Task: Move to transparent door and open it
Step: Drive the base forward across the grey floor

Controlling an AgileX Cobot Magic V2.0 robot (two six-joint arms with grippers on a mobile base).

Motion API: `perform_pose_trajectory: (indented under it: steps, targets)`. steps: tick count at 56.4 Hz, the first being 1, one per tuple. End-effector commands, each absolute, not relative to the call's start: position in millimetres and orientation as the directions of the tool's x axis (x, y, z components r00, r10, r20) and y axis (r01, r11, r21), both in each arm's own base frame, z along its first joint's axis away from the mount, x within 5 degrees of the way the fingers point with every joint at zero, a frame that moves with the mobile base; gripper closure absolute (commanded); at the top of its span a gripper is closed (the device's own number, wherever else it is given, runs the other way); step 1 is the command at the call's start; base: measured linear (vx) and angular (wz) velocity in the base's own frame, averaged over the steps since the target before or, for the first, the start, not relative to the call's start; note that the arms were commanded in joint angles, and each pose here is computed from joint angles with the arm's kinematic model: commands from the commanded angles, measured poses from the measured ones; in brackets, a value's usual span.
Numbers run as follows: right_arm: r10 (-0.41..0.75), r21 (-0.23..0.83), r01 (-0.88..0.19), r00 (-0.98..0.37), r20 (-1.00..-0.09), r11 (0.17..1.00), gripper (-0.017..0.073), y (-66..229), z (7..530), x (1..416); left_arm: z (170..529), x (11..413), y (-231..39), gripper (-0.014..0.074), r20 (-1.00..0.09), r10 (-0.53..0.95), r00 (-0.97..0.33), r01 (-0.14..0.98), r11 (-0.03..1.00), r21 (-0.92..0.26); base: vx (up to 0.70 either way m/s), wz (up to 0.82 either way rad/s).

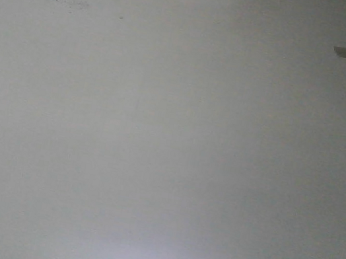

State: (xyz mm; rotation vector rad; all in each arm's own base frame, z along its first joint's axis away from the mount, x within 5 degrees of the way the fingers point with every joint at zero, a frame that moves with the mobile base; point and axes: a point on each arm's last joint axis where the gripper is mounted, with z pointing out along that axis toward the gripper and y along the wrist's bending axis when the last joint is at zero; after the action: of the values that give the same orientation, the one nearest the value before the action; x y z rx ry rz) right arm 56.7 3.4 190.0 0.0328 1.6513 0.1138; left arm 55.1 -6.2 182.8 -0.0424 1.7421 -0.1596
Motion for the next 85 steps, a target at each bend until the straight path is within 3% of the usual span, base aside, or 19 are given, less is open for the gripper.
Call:
perform_pose_trajectory:
  steps: [1, 85]
  targets:
    - [0.086, 0.085, -0.046, 0.015, -0.996, 0.995, 0.0558, 2.6, 198.1, 55.9, 196.8, 55.0, -5.5, 0.0592, -0.988, -0.135, -0.079, 0.068, 0.988, -0.141, 0.22, 0.05]
    - [0.086, 0.085, -0.046, 0.015, -0.996, 0.995, 0.0558, 2.6, 198.1, 55.9, 196.8, 55.0, -5.5, 0.0591, -0.988, -0.135, -0.079, 0.068, 0.988, -0.141, 0.33, 0.30]
